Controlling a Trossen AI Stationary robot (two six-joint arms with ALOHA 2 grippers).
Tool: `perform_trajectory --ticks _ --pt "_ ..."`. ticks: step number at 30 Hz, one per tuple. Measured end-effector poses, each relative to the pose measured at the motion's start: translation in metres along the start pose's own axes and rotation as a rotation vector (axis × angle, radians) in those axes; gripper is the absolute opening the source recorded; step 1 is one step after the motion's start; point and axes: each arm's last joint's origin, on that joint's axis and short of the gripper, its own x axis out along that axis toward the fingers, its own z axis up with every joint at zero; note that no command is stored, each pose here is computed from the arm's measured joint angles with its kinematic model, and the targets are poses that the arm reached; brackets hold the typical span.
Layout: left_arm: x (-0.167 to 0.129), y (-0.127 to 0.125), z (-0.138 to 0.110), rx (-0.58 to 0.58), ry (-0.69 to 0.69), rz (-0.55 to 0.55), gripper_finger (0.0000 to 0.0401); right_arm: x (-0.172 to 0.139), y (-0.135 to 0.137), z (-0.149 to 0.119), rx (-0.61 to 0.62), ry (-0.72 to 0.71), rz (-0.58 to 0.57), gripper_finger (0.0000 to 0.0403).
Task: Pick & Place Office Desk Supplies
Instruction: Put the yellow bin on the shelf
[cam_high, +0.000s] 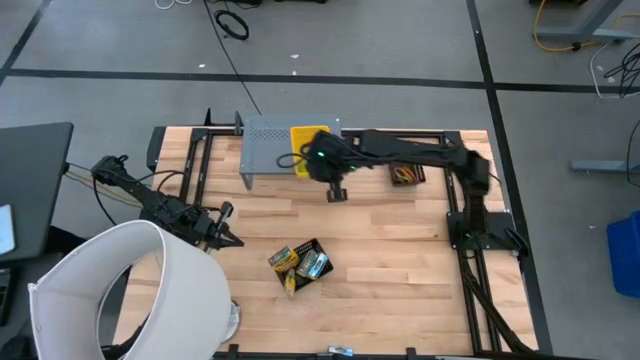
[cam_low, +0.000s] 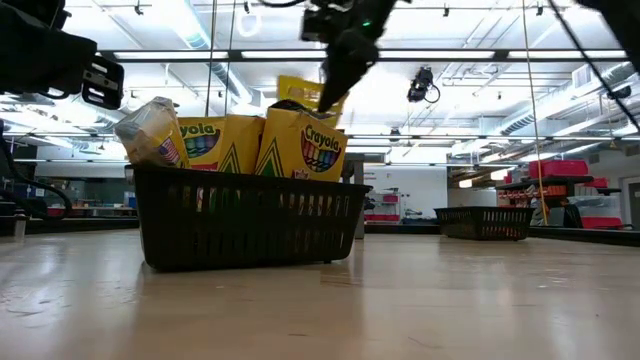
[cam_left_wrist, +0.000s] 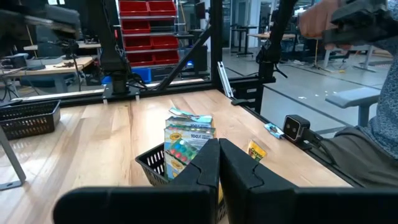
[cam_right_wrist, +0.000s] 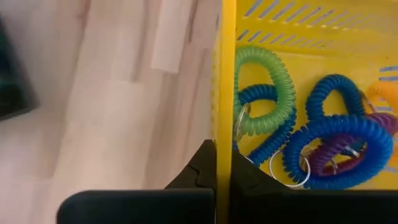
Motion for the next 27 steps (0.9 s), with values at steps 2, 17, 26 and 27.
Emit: perform_trajectory --ticks 2,17,26,27 --pt "0.000 0.000 0.000 -0.002 0.000 0.000 0.0008 0.008 -0.009 0.010 -0.023 0.008 -0.002 0.0000" --pt "0.000 0.000 -0.001 -0.023 0.005 0.000 0.0008 0.064 -0.044 0.039 -0.113 -0.055 0.055 0.0000" --pt "0.000 0.000 -0.001 -0.033 0.008 0.000 0.0008 0.064 -0.054 0.033 -0.094 -0.042 0.054 0.0007" --pt "0.000 0.000 -0.001 -0.035 0.008 0.000 0.0008 0.064 -0.054 0.033 -0.095 -0.043 0.053 0.0011"
